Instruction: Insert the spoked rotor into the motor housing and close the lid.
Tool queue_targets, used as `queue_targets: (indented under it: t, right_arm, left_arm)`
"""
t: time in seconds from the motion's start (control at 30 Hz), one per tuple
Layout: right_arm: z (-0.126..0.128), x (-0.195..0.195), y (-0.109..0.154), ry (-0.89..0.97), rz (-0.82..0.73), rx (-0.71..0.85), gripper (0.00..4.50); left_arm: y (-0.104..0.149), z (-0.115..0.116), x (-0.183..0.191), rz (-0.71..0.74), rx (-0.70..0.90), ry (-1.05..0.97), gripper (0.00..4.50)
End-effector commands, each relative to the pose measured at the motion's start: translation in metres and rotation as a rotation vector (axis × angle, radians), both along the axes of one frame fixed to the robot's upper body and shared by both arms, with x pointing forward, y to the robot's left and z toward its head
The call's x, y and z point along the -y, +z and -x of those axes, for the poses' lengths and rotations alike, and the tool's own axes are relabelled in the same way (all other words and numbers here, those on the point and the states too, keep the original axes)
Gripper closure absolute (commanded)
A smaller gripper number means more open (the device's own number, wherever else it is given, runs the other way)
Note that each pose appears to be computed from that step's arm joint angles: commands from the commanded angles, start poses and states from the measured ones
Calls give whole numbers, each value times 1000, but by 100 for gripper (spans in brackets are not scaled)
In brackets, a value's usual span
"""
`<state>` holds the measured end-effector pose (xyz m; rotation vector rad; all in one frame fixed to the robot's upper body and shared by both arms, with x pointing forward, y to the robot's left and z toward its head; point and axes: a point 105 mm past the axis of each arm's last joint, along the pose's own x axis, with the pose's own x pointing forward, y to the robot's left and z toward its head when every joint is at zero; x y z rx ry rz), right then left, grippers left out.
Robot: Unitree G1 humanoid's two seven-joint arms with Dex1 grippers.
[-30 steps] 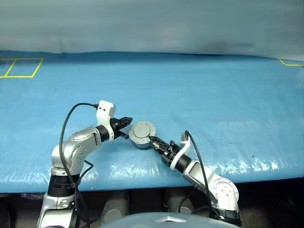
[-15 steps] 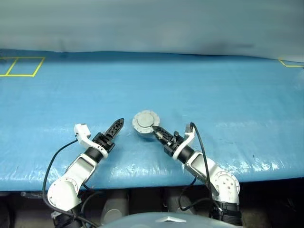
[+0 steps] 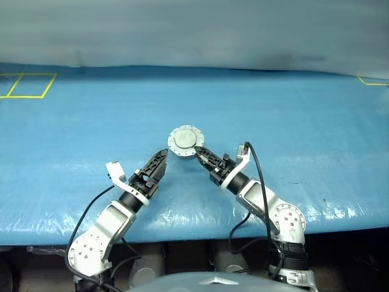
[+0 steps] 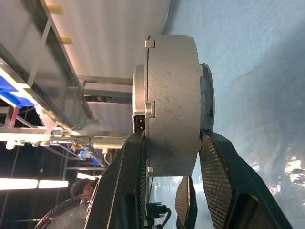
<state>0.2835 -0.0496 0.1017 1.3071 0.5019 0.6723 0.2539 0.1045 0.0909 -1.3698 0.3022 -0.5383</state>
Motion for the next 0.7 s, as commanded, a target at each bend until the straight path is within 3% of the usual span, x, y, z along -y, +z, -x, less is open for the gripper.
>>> queue_targets:
  t: [0.03,0.33,0.67,0.7]
  right_arm:
    - [9,-12,32,61,-81,110,325]
    - [29,-28,30,140,-82,85,325]
    - [39,-34,31,178,-92,68,325]
    - [39,-34,31,179,-92,67,325]
  left_arm:
    - [8,0,5,68,30,0,0]
    - [15,-4,8,125,73,10,0]
    - [5,-6,14,165,22,16,0]
    - [3,-6,14,170,10,20,17]
